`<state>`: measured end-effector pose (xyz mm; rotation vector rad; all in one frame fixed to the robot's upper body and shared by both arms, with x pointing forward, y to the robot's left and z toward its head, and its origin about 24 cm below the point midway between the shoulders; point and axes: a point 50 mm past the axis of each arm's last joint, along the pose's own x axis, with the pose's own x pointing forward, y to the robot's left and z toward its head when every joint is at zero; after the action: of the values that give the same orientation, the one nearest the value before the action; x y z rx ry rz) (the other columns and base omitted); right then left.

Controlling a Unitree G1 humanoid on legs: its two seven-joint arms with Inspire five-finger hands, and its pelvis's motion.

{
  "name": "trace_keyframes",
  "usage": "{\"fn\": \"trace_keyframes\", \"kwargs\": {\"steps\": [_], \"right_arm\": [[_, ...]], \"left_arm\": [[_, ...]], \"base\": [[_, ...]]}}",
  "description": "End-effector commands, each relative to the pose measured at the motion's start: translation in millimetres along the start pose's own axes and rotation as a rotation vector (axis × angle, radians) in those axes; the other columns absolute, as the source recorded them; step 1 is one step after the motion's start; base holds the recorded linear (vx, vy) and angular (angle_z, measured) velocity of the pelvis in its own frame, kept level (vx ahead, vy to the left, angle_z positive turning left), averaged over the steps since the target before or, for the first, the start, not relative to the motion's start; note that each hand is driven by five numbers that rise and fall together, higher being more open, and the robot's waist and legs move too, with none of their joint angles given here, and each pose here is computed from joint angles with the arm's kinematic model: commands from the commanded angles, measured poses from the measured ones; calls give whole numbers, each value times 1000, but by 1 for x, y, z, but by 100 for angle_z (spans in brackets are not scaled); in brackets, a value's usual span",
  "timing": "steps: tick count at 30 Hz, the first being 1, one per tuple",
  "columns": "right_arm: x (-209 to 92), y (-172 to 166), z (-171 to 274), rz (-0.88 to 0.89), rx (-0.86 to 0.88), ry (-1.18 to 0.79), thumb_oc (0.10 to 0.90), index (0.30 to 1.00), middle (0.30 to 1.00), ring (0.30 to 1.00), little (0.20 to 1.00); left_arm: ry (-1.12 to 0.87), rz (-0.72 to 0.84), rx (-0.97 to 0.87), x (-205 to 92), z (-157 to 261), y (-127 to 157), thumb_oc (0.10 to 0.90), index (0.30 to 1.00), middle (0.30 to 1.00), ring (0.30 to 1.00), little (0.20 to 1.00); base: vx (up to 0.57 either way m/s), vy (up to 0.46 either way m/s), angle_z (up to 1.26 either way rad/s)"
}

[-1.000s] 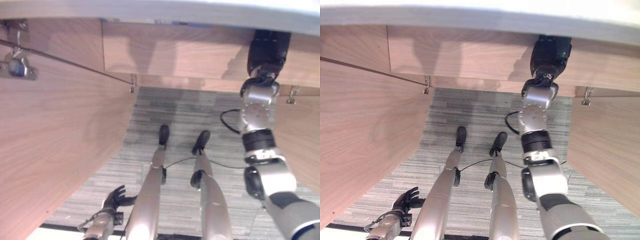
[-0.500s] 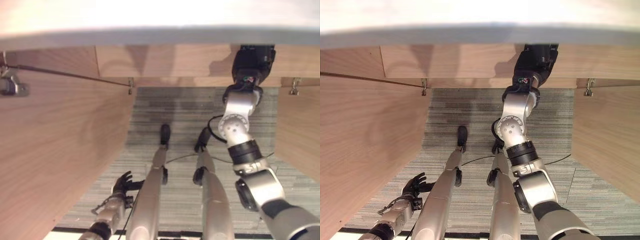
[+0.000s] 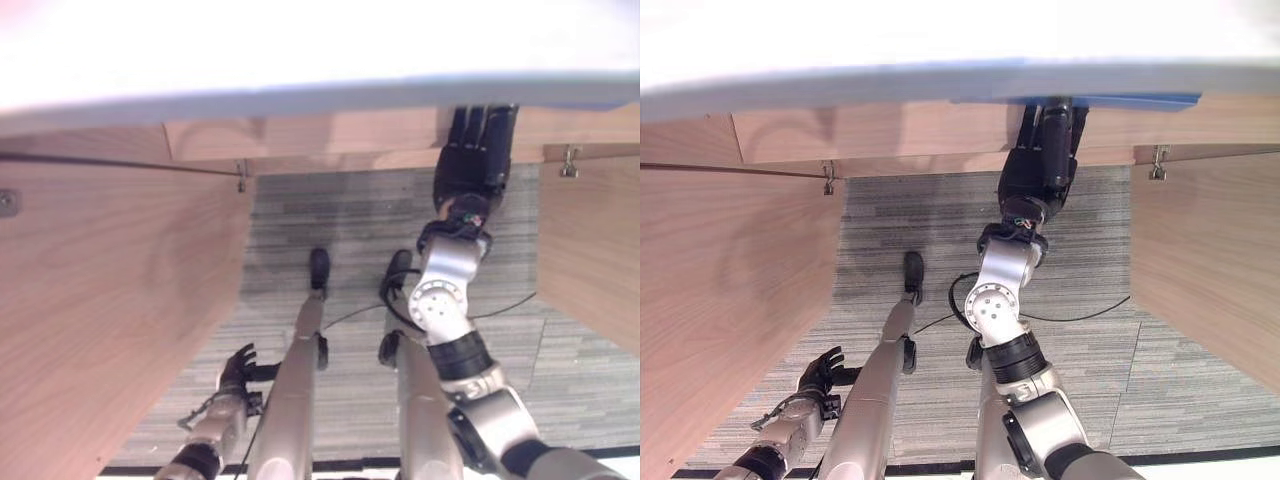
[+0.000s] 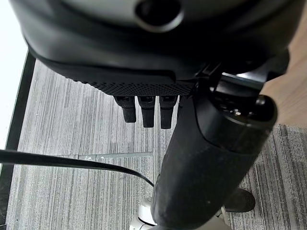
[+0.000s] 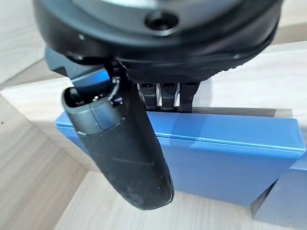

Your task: Put the empty folder in the office cabinet

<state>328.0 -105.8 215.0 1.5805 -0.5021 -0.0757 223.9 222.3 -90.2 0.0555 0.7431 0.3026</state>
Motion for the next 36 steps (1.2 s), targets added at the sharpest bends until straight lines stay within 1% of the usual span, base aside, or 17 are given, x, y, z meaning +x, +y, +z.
{"fn": "trace_keyframes", "kwargs": {"steps": [1, 5, 11, 12, 13, 17, 19, 20, 23, 26, 27, 29, 30, 32, 33, 35, 36], "right_arm": [[-6, 14, 4, 97, 88, -15, 800, 900, 900, 900, 900], [-6, 11, -5, 115, 59, 46, 800, 900, 900, 900, 900], [6, 16, -10, 162, -59, 105, 800, 900, 900, 900, 900], [11, 18, -13, 177, -105, 132, 800, 900, 900, 900, 900], [18, 25, -24, 231, -243, 208, 800, 900, 900, 900, 900], [35, 38, -42, 380, -627, 386, 800, 900, 900, 900, 900], [47, 52, -46, 429, -718, 396, 800, 900, 900, 900, 900], [61, 64, -44, 424, -760, 364, 800, 900, 900, 900, 900], [78, 77, -42, 353, -734, 295, 800, 900, 900, 900, 900], [87, 72, -41, 266, -747, 277, 800, 900, 900, 900, 900], [87, 72, -42, 266, -746, 277, 800, 900, 900, 900, 900], [96, 54, -39, 167, -852, 302, 800, 900, 900, 900, 900], [97, 50, -39, 152, -889, 316, 800, 900, 900, 900, 900], [97, 50, -39, 153, -889, 316, 800, 900, 900, 900, 900], [96, 40, -42, 148, -997, 364, 800, 900, 900, 900, 900], [93, 29, -44, 172, -1096, 424, 800, 900, 900, 900, 900], [95, 30, -35, 228, -1131, 425, 800, 900, 900, 900, 900]], "left_arm": [[135, 32, 36, -10, -44, 5, 800, 900, 900, 900, 900], [164, 46, 49, -10, -51, 13, 800, 900, 900, 900, 900], [172, 72, 61, -7, -51, 27, 800, 900, 900, 900, 900], [167, 78, 66, -6, -49, 31, 800, 900, 900, 900, 900], [157, 87, 87, -5, -46, 39, 800, 900, 900, 900, 900], [139, 82, 164, -2, -39, 54, 800, 900, 900, 900, 900], [116, 93, 181, 0, -33, 59, 800, 900, 900, 900, 900], [112, 99, 192, -1, -33, 64, 800, 900, 900, 900, 900], [137, 103, 208, -5, -43, 66, 800, 900, 900, 900, 900], [149, 106, 216, -5, -45, 67, 800, 900, 900, 900, 900], [149, 106, 216, -5, -45, 67, 800, 900, 900, 900, 900], [146, 97, 217, -4, -42, 65, 800, 900, 900, 900, 900], [143, 95, 218, -3, -41, 65, 800, 900, 900, 900, 900], [143, 95, 218, -3, -41, 65, 800, 900, 900, 900, 900], [131, 93, 227, -3, -37, 67, 800, 900, 900, 900, 900], [132, 88, 235, -3, -37, 71, 800, 900, 900, 900, 900], [145, 105, 217, -25, -64, 94, 800, 900, 900, 900, 900]], "base": [[-19, 9, -7], [-12, 15, -13], [0, 0, 0], [-2, -66, 0], [0, -78, -1], [5, -71, -2], [17, -70, 1], [26, -69, 0], [27, -56, -5], [7, -20, -2], [0, 0, 0], [0, 0, 0], [0, 0, 0], [0, 0, 0], [-8, -11, 5], [-13, -23, 9], [-10, -44, 8]]}}
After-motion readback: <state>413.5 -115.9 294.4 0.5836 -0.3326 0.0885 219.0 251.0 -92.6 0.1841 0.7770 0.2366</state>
